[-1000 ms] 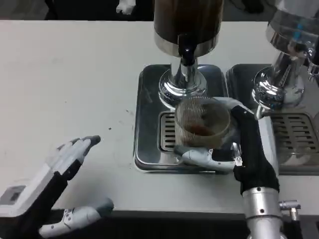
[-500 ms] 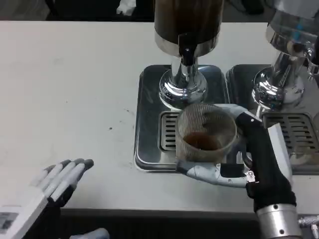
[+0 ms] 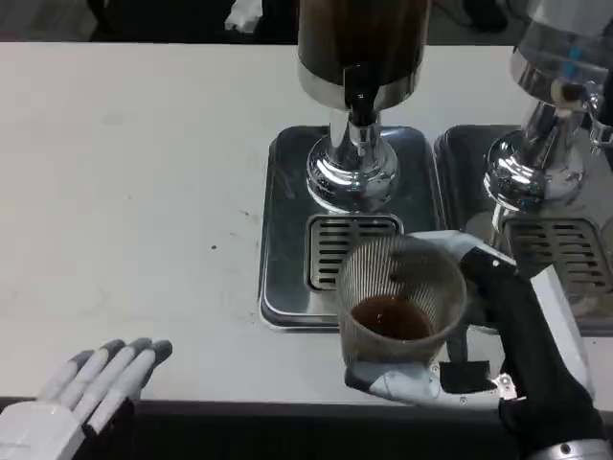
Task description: Grasp the cup under the faucet to collect the drink, then remove the cup.
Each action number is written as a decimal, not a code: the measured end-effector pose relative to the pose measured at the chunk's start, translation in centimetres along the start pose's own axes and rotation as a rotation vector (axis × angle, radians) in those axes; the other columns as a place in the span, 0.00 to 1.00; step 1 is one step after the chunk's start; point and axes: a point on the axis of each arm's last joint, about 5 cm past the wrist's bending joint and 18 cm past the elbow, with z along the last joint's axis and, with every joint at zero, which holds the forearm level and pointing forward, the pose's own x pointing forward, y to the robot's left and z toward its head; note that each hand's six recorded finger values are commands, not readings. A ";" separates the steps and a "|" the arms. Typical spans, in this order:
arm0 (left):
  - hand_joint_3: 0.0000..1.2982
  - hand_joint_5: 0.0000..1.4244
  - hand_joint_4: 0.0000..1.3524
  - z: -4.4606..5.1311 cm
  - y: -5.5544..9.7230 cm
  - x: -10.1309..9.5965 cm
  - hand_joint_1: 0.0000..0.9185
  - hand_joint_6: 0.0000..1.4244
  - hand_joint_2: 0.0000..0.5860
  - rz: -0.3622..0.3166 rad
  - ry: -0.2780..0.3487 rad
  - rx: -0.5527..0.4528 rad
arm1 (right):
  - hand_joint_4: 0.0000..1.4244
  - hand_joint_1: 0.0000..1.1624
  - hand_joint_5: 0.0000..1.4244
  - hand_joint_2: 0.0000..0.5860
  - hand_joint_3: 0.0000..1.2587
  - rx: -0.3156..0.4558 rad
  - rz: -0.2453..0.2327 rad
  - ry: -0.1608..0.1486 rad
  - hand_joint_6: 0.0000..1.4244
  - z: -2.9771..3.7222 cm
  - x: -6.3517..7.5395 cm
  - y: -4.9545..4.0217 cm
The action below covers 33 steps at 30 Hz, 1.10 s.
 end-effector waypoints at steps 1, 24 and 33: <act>0.00 0.00 0.00 0.04 0.0 0.0 0.00 0.00 0.16 0.004 0.000 0.000 | 0.62 0.89 0.66 0.24 0.63 0.000 0.004 0.001 0.92 0.03 -0.1 0.00; 0.00 0.00 0.00 0.64 -0.4 0.5 0.00 0.00 0.17 0.041 0.016 -0.021 | 0.62 0.88 0.66 0.23 0.63 0.021 0.017 0.010 0.92 0.64 -0.9 0.11; 0.00 0.00 0.00 0.86 -0.4 1.4 0.00 0.00 0.17 0.044 -0.013 -0.024 | 0.62 0.88 0.66 0.22 0.63 0.041 -0.014 0.036 0.92 0.50 -1.2 0.33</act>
